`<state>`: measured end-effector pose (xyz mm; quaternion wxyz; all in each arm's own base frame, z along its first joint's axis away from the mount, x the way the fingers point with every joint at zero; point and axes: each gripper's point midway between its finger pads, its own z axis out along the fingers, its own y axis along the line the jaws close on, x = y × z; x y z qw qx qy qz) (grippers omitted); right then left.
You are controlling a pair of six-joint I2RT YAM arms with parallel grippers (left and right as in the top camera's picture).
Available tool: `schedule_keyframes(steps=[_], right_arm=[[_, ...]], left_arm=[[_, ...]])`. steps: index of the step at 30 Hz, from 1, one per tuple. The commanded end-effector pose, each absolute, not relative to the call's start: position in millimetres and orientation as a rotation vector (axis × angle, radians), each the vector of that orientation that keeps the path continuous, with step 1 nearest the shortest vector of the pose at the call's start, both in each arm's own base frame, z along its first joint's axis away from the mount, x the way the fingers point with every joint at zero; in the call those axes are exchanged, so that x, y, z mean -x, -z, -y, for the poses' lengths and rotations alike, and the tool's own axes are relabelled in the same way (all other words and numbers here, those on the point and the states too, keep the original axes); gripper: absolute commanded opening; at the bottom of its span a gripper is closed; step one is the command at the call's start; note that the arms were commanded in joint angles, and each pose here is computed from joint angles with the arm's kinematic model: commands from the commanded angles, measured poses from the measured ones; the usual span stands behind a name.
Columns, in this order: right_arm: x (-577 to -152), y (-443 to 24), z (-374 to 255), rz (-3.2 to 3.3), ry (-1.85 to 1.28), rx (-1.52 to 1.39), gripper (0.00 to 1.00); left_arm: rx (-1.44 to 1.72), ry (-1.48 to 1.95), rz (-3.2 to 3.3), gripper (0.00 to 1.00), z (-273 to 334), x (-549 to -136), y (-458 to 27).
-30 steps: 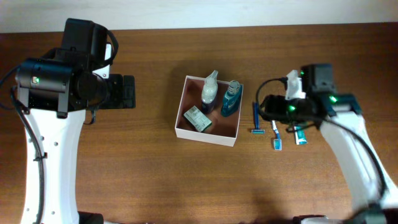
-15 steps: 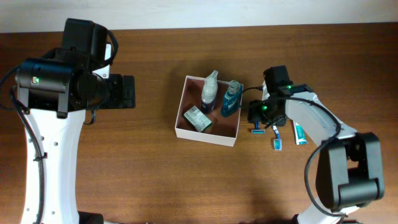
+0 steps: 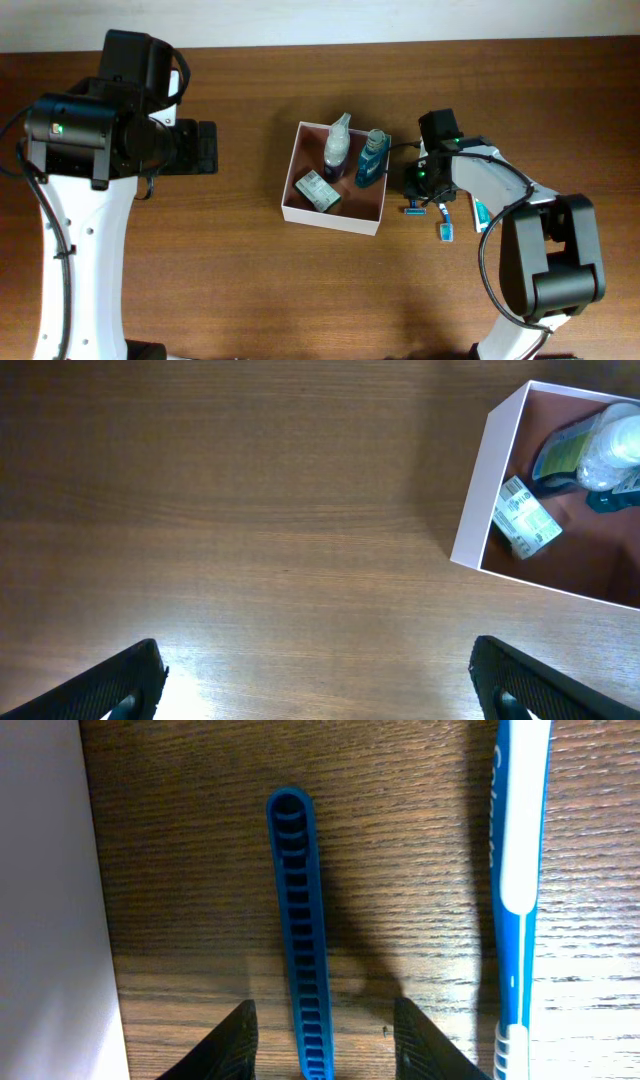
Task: Pack container
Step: 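Reach right gripper to the blue razor and grasp its handle, then carry the razor into the box and release it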
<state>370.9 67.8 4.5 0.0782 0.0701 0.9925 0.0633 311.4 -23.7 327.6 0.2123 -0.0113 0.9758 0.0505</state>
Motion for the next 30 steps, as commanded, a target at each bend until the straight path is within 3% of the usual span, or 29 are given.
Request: schedule_keyframes(steps=[1,4,18,23,30], right_arm=[[-372,-3,-65,-2.969,-0.15,-0.213,0.33],[-370,-1,-59,-2.975,-0.1,-0.218,0.23],[-355,1,-50,-3.035,-0.02,-0.214,0.27],[-351,3,-50,-3.044,-0.016,-0.216,0.12],[-345,6,-49,-3.064,-0.01,-0.216,0.04]], left_arm=[[0.049,-0.143,-2.682,0.99,21,-308,-335],[0.049,-0.143,-2.682,0.99,21,-308,-335],[0.049,-0.143,-2.682,0.99,21,-308,-335],[0.049,-0.142,-2.682,0.99,21,-308,-335],[0.049,-0.143,-2.682,0.99,21,-308,-335]])
